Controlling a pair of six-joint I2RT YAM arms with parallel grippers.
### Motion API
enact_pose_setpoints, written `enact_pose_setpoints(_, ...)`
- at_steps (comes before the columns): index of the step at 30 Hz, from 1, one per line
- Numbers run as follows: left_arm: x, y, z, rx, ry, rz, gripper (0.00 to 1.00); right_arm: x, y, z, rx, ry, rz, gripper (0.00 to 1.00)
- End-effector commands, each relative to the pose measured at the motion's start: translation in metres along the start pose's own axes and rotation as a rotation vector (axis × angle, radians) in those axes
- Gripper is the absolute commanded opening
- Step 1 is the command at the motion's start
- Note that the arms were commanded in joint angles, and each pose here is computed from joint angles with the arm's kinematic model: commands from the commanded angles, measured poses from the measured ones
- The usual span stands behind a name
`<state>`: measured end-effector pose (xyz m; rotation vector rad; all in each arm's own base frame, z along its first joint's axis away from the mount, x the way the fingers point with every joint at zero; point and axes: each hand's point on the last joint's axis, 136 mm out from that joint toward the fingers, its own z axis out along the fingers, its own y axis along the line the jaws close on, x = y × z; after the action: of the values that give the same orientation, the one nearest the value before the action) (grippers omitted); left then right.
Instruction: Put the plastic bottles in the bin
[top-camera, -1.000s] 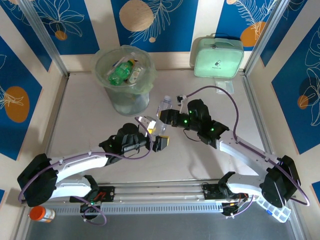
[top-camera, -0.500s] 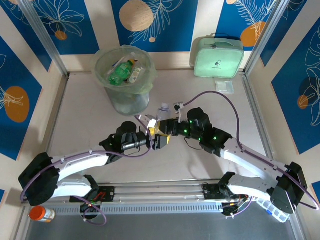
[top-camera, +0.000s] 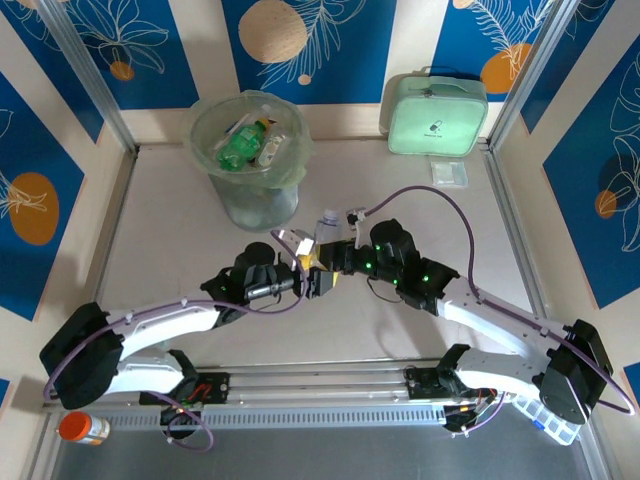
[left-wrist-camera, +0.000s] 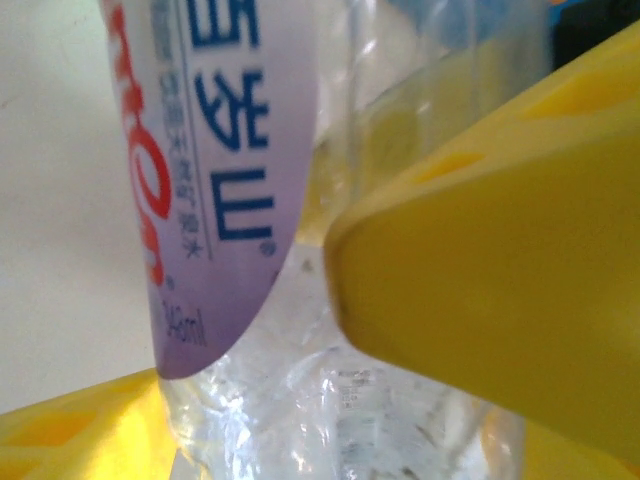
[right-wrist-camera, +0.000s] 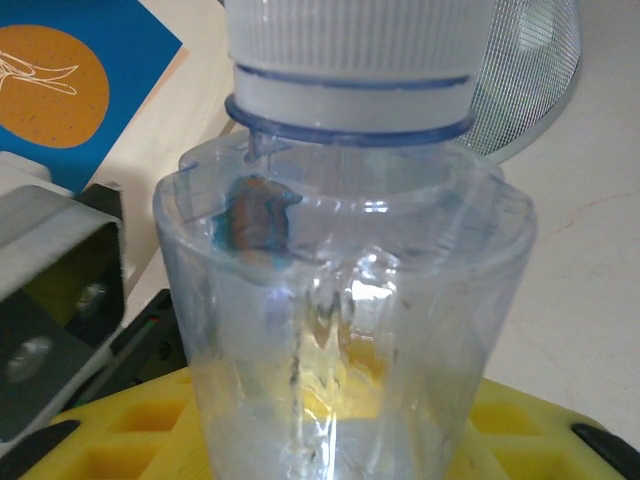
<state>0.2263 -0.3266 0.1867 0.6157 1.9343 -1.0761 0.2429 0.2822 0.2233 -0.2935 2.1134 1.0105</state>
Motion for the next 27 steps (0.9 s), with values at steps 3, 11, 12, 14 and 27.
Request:
enact_pose_setpoints(3,-0.022,-0.009,-0.004,0.024,-0.059,0.027,0.64,-0.003,0.011,-0.002,-0.049,-0.017,-0.002,0.45)
enact_pose_setpoints(11,-0.033,-0.004,-0.02,-0.047,-0.089,0.055,0.53,-0.012,-0.001,-0.014,0.052,-0.08,-0.015,0.98)
enact_pose_setpoints(12,-0.036,-0.002,-0.022,-0.071,-0.088,0.057,0.52,-0.016,-0.003,-0.021,0.071,-0.107,-0.014,1.0)
enact_pose_setpoints(14,-0.047,-0.001,-0.032,-0.104,-0.117,0.048,0.5,-0.026,-0.012,-0.042,0.121,-0.209,0.002,0.99)
enact_pose_setpoints(27,-0.235,-0.029,-0.113,-0.392,-0.171,0.15,0.48,-0.032,-0.02,-0.067,0.104,-0.382,-0.06,0.94)
